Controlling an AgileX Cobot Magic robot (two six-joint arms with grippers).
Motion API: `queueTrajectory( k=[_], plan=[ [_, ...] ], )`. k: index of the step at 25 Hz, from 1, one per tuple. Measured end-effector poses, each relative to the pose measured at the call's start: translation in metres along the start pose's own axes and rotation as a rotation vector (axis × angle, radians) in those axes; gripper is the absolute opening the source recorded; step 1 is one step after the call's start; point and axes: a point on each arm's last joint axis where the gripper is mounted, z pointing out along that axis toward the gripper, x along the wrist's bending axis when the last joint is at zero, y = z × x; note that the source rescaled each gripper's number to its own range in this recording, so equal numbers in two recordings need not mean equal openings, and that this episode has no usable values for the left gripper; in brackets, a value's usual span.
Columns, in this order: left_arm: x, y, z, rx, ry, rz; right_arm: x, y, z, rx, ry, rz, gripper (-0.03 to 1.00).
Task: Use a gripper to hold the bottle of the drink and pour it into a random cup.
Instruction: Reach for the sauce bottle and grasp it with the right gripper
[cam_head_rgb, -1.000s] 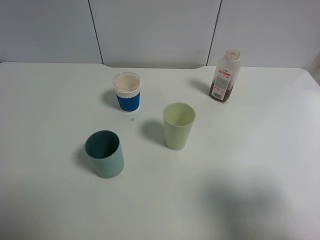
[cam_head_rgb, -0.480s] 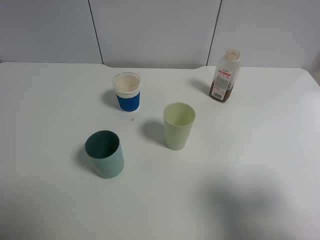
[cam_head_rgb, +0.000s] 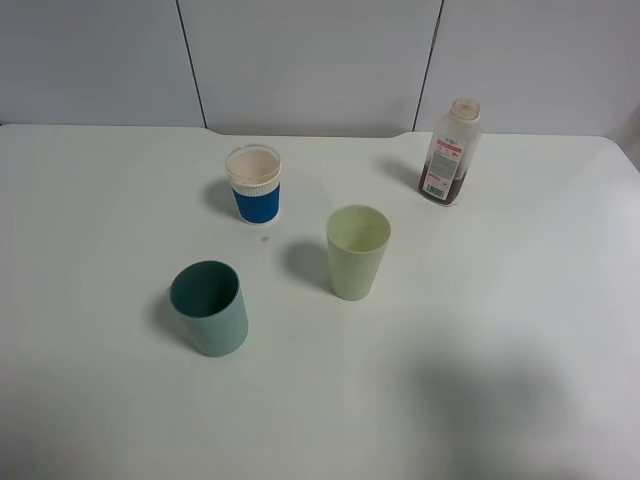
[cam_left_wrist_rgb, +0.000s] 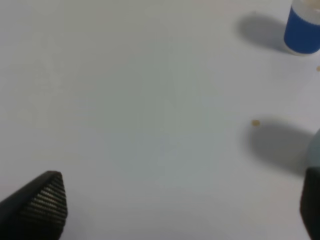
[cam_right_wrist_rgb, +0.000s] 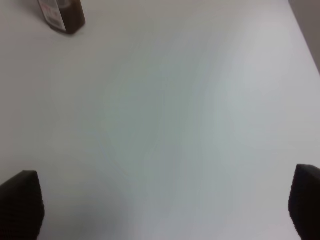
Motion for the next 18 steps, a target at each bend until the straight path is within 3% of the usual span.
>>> queueTrajectory(
  k=[7, 18],
  plan=[
    [0.000, 0.000, 0.000, 0.000, 0.000, 0.000, -0.002, 0.045, -0.002, -0.028, -0.010, -0.008, 1.00],
    [0.000, 0.000, 0.000, 0.000, 0.000, 0.000, -0.004, 0.084, 0.038, 0.131, -0.021, -0.053, 1.00]
  ],
)
